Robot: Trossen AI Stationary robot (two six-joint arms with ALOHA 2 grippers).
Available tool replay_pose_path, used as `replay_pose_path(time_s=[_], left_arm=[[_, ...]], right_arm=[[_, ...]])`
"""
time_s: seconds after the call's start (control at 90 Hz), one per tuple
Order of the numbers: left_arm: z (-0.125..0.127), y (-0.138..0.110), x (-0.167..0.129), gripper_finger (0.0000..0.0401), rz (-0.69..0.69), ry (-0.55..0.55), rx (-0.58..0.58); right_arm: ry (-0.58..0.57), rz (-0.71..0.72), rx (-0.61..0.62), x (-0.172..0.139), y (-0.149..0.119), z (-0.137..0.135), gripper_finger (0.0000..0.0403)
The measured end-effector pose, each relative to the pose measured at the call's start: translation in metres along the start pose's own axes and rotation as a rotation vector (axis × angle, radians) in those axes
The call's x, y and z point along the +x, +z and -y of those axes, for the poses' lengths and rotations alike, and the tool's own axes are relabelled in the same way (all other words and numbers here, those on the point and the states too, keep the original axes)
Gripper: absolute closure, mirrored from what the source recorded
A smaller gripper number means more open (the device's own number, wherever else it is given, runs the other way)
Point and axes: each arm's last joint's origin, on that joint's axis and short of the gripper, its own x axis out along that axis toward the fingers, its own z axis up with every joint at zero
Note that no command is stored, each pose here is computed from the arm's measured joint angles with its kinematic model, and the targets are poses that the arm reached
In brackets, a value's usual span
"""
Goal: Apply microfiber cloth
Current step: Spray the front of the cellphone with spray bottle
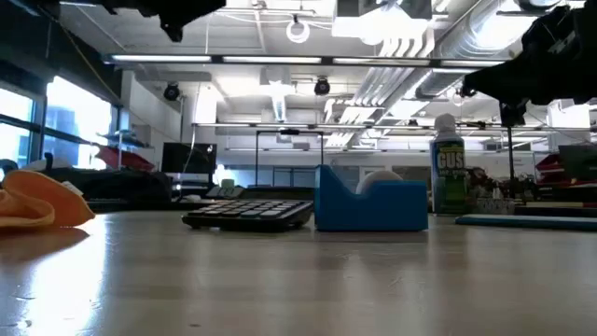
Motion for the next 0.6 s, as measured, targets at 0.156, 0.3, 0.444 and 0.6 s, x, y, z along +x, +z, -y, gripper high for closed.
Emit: replay_pose_path(time_s=[0.156,0.3,0.444,0.6], left_arm=[[0.013,-0.021,-0.003,0.0238,-0.184,0.029,-0.064],[0.024,-0.037,0.000,0.0238,-0.284,0.104,-0.068],[0.035,-0.055,0.011,0.0238,-0.347,0.183,-0.055],[0.044,-0.077,0.025,0.0238,-0.417,0.213,-0.055]], right_arm=[[-0.007,0.140,0.058,-0.001,0.014,0.000,0.0403],[0.015,0.218,0.179,-0.002,0.021,-0.001,0.0403],[-0.025,0.272,0.187,-0.003,0.026,0.001,0.0403],[0.091,0.179,0.247,0.002,0.019,-0.004,0.0403]])
